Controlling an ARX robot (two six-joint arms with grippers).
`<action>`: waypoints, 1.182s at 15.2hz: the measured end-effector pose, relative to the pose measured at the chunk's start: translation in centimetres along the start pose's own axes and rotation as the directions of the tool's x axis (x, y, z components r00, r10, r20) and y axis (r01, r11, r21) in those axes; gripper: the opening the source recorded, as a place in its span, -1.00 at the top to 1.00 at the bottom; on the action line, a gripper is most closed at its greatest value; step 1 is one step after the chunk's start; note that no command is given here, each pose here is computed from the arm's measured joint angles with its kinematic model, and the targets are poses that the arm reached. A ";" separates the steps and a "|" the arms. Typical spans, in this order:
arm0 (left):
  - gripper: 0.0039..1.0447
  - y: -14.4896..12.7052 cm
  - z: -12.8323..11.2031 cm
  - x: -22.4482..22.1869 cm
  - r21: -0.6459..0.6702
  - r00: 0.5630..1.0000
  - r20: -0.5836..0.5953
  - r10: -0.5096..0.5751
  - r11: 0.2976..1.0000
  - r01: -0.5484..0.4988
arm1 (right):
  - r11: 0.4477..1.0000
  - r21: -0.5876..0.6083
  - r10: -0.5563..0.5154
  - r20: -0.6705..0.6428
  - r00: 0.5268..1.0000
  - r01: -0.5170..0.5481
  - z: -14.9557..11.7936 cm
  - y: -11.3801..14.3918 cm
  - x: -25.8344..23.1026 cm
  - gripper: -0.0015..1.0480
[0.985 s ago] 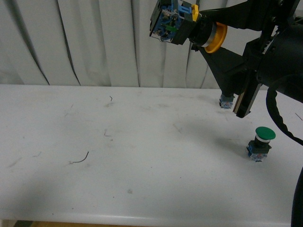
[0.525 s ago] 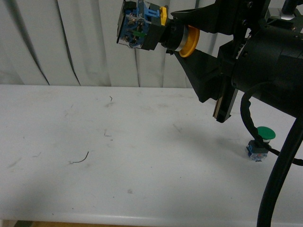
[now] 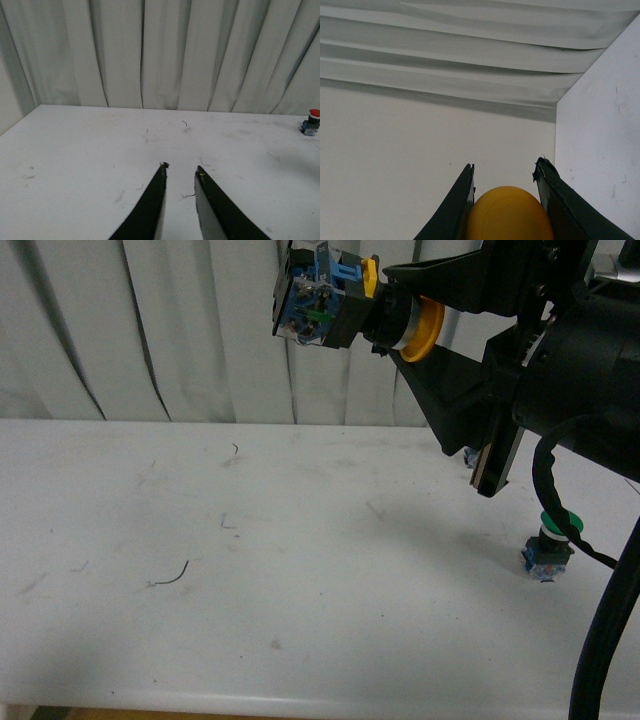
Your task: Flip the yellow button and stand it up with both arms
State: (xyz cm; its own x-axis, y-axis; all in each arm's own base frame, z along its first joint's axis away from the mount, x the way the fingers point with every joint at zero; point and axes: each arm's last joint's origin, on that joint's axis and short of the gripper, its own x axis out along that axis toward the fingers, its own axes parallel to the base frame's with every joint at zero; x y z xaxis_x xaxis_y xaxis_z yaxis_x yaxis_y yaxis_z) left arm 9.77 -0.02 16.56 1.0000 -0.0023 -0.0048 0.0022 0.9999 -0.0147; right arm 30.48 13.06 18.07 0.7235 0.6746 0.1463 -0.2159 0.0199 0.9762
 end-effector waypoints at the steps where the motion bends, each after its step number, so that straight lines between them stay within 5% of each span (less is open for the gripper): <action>1: 0.41 0.0 0.0 0.0 0.000 1.000 0.002 0.000 1.000 0.000 | 1.000 -0.019 0.001 -0.005 1.000 -0.001 0.0 0.1 0.0 0.34; 4: -0.29 0.0 0.0 0.0 0.000 1.000 0.002 0.000 1.000 0.000 | 0.971 -0.234 0.061 0.035 0.998 -0.051 0.3 2.2 -0.3 0.34; 7: -0.90 0.0 0.0 0.0 0.000 1.000 0.002 0.000 1.000 0.000 | 0.822 -0.569 0.102 0.172 0.980 0.014 2.0 4.7 0.0 0.34; 12: -0.88 0.0 0.0 0.0 0.000 1.000 0.002 0.000 1.000 0.000 | 0.441 -0.765 -0.143 0.457 0.878 0.470 7.0 2.9 0.4 0.34; 14: -0.88 0.0 0.0 0.0 0.001 1.000 0.002 0.000 1.000 0.000 | 0.203 -0.745 -0.262 0.584 0.768 0.636 10.0 1.2 0.4 0.34; 16: -0.88 0.0 0.0 0.0 0.000 1.000 0.002 0.000 1.000 0.000 | 0.077 -0.715 -0.333 0.639 0.694 0.695 11.9 -0.2 0.0 0.34; 18: -0.88 0.0 0.0 0.0 0.000 1.000 0.002 0.000 1.000 0.000 | 0.023 -0.699 -0.371 0.658 0.655 0.715 13.2 -1.1 0.5 0.34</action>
State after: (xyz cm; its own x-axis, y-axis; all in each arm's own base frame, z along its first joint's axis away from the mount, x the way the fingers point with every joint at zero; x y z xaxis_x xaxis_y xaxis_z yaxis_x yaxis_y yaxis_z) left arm 9.77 -0.02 16.58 1.0000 -0.0019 -0.0029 0.0019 0.9999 -0.0143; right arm 39.72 3.68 19.19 0.9856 -0.0509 -0.1612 0.0540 0.9984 0.0148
